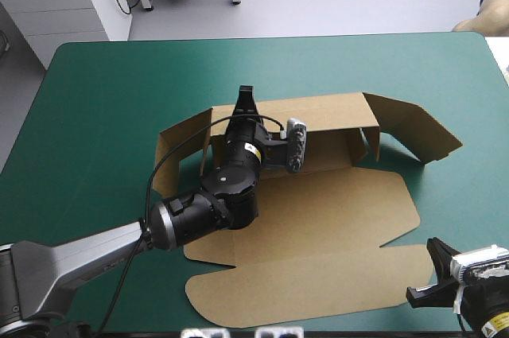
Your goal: Fold the box
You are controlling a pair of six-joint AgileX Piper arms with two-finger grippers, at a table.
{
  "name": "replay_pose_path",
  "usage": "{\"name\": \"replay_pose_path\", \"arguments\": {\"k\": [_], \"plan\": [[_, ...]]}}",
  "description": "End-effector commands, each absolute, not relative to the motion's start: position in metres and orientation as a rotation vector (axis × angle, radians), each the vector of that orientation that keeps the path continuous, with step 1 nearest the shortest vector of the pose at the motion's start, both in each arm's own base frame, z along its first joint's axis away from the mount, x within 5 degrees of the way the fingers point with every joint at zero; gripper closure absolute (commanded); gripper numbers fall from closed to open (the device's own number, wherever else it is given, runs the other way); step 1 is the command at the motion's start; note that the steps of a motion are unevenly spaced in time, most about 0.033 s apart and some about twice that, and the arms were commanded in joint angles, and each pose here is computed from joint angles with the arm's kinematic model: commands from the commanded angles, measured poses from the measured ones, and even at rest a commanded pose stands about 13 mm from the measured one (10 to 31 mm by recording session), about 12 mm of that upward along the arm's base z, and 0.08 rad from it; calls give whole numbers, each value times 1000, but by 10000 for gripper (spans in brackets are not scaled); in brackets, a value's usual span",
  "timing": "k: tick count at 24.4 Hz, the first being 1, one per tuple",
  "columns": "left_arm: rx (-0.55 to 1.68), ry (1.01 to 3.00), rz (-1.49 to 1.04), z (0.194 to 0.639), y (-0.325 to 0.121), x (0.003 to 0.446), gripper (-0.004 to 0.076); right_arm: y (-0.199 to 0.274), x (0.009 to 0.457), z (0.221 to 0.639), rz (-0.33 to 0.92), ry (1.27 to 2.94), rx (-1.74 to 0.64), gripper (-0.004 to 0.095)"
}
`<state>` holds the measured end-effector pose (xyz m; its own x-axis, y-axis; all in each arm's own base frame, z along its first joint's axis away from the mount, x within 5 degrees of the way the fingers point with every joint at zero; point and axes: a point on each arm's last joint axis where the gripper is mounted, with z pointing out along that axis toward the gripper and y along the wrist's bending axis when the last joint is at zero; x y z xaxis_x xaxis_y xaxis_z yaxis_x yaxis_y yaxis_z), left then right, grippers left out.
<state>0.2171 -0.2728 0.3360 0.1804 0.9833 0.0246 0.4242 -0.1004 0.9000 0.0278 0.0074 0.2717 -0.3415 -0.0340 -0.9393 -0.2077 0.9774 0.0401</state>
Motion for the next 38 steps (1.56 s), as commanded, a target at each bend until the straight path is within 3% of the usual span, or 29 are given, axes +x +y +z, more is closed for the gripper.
{"name": "replay_pose_path", "arguments": {"k": [1,7,13,18,20,38], "plan": [[1660,1197,750,357,-271,193,732,7,30,285,169,1835,-174,928],[1687,1115,719,353,-256,181,732,7,30,285,169,1835,-174,928],[1688,1235,838,329,-239,232,732,7,30,285,169,1835,-174,926],[1587,1194,959,325,-234,259,732,7,30,285,169,1835,-174,926],[1569,1147,990,327,-236,261,732,7,30,285,169,1835,-174,926],[1451,1352,973,325,-234,249,732,7,30,285,172,1835,-170,926]]}}
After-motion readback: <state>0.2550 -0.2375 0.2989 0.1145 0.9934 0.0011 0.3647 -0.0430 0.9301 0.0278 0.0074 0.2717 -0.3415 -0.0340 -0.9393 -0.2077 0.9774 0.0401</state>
